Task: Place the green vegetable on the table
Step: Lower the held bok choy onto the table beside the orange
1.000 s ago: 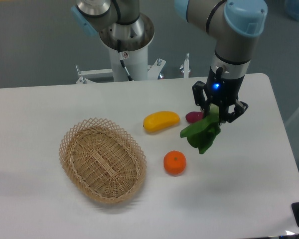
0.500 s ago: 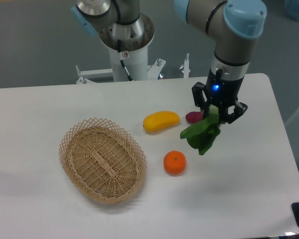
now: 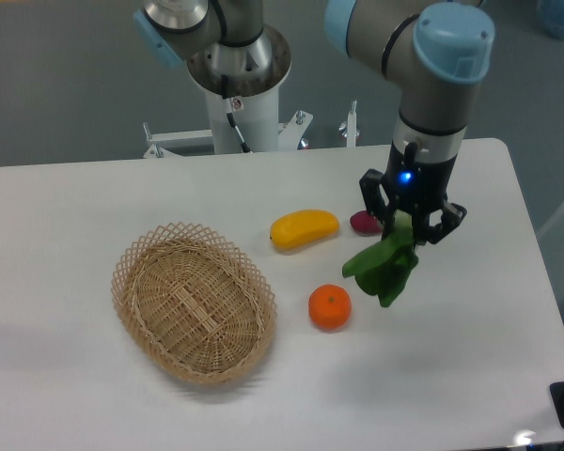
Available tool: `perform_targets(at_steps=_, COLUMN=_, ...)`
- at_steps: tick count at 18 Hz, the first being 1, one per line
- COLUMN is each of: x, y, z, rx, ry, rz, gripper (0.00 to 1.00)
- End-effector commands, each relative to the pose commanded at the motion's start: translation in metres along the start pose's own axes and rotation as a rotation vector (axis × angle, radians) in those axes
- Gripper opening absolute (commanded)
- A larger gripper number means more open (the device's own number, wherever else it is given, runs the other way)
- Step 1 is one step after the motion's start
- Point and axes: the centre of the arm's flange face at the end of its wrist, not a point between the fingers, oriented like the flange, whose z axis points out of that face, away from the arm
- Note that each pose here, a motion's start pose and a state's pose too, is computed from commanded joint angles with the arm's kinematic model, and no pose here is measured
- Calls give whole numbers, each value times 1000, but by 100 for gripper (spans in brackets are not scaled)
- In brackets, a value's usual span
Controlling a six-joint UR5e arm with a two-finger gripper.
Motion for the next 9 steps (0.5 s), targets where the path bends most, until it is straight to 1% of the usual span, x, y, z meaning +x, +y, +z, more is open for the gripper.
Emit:
perform_targets(at_steps=3, x=-4, y=-1, z=27, rx=-78, ry=-38, rz=32, gripper=44)
perform_targets(at_steps=8, x=-15, y=8, z=86, rx=-93, ry=-30, rz=104, gripper=44)
perform_targets(at_steps=9, x=-13, y=12, z=93, rx=-104, ry=-33, rz=116, gripper=44)
